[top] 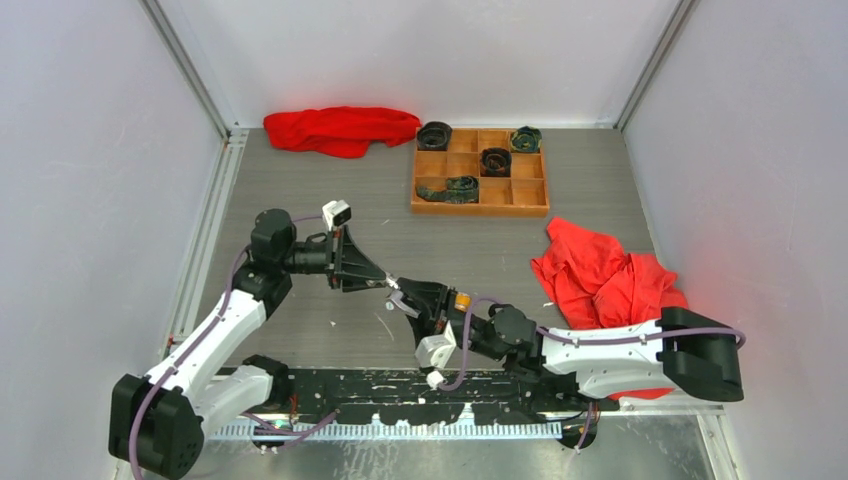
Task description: Install the water faucets
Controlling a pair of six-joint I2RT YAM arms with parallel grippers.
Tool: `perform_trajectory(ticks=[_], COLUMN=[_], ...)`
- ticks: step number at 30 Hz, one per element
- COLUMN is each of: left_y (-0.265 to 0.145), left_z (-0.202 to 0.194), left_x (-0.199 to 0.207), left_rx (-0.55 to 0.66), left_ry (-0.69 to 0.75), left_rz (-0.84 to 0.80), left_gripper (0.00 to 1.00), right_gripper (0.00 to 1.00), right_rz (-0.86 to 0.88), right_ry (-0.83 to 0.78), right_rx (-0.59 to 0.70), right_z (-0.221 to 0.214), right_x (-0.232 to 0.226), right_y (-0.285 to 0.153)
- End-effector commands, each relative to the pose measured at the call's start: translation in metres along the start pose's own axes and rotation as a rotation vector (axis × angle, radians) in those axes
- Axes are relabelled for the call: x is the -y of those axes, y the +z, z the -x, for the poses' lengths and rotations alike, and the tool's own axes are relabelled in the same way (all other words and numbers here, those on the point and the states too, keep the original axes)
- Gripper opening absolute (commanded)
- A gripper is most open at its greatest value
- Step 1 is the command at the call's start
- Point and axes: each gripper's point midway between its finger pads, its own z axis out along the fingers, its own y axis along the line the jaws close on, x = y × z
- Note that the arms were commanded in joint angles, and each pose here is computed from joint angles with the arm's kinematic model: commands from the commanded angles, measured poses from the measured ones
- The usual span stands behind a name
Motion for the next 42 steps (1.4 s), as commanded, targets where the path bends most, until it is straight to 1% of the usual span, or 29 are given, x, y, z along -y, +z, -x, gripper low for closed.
perform_trajectory(ticks=[1, 10, 18, 23, 25, 27, 30, 32, 34, 36, 40, 42], left_y=[-0.002, -0.002, -0.002, -0.001, -0.001, -0.001, -0.001, -0.003, -0.005, -0.005, -0.004, -0.003], left_z=[0.008, 0.008, 0.012, 0.013, 0.012, 0.009, 0.001, -0.003, -0.007, -0.007, -0.004, -0.002], left_x=[0.025, 0.026, 0.025, 0.023, 0.023, 0.020, 0.014, 0.015, 0.017, 0.019, 0.021, 0.020], left_rx=[0.079, 0.105, 0.122, 0.117, 0.111, 0.078, 0.009, -0.020, -0.045, -0.061, -0.057, -0.055], left_ry=[0.128, 0.137, 0.138, 0.132, 0.128, 0.103, 0.043, 0.034, 0.044, 0.035, 0.028, 0.018], left_rz=[-0.063, -0.070, -0.070, -0.068, -0.066, -0.054, -0.004, 0.033, 0.051, 0.054, 0.052, 0.051], left_gripper=[0.00, 0.00, 0.00, 0.00, 0.00, 0.00, 0.00, 0.00, 0.00, 0.00, 0.00, 0.00], right_gripper=[0.00, 0.00, 0.00, 0.00, 0.00, 0.00, 0.00, 0.00, 0.00, 0.00, 0.00, 0.00], right_rz=[-0.159, -0.195, -0.191, -0.226, -0.204, -0.162, -0.099, -0.053, -0.065, -0.072, -0.063, -0.064], right_ry=[0.156, 0.347, 0.378, 0.375, 0.326, 0.230, 0.021, -0.133, -0.247, -0.317, -0.497, -0.546], right_rx=[0.153, 0.231, 0.219, 0.190, 0.145, 0.081, -0.025, -0.081, -0.087, -0.088, -0.125, -0.148], right_z=[0.029, 0.033, 0.031, 0.019, 0.011, 0.000, -0.019, -0.029, -0.028, -0.025, -0.025, -0.024], right_x=[0.036, 0.047, 0.049, 0.051, 0.046, 0.038, 0.029, 0.026, 0.033, 0.037, 0.033, 0.034], right_y=[0.001, 0.001, 0.002, -0.006, -0.009, -0.011, -0.018, -0.022, -0.027, -0.029, -0.029, -0.029])
